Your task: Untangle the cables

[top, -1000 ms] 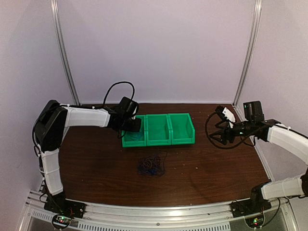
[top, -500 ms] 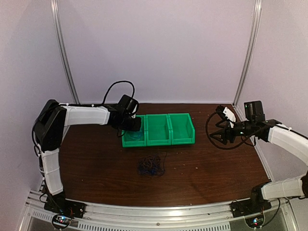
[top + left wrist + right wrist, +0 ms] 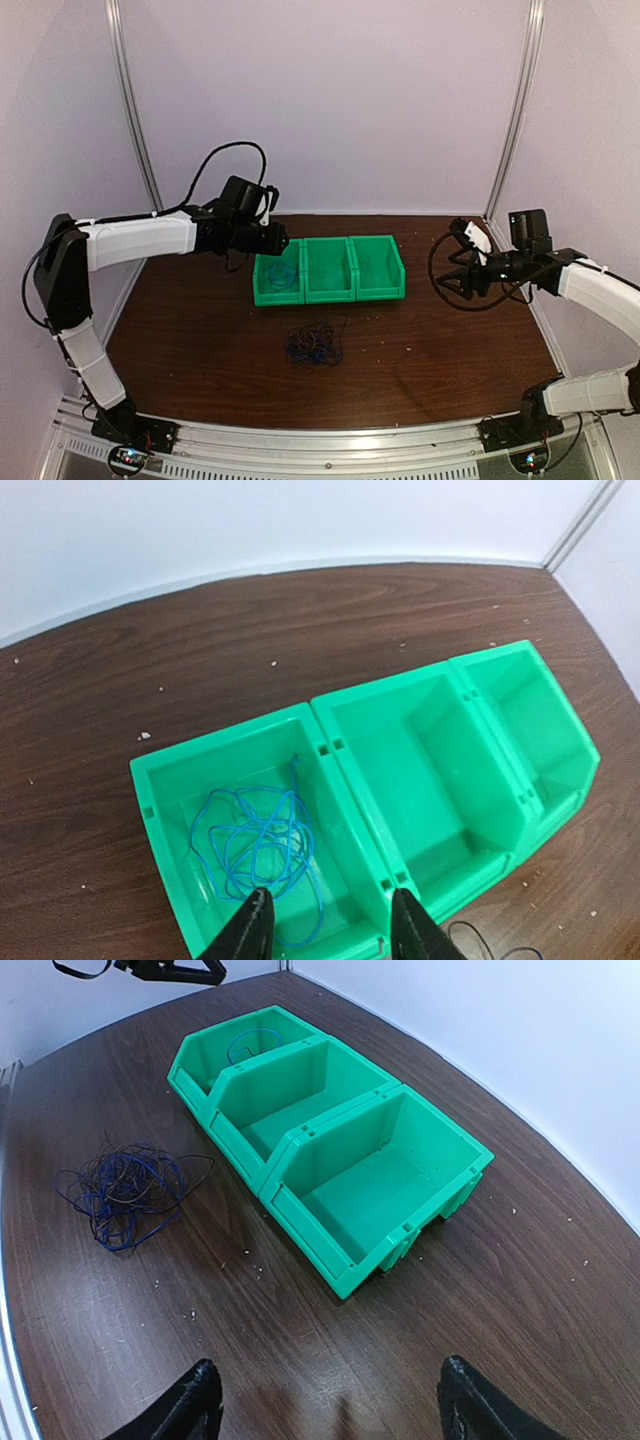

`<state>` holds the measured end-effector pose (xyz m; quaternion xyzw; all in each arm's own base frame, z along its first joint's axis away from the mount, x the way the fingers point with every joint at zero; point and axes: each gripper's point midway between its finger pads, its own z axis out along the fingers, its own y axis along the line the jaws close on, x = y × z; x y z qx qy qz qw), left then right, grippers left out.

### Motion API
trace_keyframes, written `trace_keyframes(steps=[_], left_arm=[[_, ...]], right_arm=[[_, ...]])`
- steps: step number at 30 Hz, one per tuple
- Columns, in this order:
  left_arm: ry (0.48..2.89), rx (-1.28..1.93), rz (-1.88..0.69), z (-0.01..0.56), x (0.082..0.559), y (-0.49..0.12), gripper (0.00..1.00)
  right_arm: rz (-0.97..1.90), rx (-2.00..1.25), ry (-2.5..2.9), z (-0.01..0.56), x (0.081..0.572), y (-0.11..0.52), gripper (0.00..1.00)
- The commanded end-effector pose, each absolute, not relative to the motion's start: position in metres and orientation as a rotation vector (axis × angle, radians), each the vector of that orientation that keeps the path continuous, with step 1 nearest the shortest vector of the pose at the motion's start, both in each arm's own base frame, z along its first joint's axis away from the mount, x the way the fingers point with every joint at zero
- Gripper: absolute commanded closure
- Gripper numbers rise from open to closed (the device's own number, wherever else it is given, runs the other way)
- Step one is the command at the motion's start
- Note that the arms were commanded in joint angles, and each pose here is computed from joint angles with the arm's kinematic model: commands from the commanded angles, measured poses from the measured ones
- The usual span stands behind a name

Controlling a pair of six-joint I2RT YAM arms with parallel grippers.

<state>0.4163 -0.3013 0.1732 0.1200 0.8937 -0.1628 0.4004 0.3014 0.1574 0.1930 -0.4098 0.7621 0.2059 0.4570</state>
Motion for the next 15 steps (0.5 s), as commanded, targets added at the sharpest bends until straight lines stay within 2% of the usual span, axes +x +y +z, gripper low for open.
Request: trace_keyframes(steps=[1,4,8,12,15], left_arm=[[2.005,0.531,-0.609,0.237,0.376,-0.327,0.58],[1.891,0.709,-0.708,0.256,0.333,-0.345,0.54],[1.867,0.894,-0.776,0.237,0.281,-0.362,0.50],[1.945,0.982,-0.807,0.196,0.250,-0.358,0.49],[1.995,1.016,-0.827,0.170,0.233,-0.347,0.49]], right_arm=[[0.501,-1.019,1.836,0.203,0.300,0.158,0.26],[0.552,-1.064,1.803,0.212,0.294,0.167,0.32],[0.605,-1.150,1.783,0.216,0.290,0.189,0.37],[0.620,-1.265,1.773,0.209,0.285,0.218,0.38],[0.638,-1.378,1.744,0.205,0.276,0.245,0.34]])
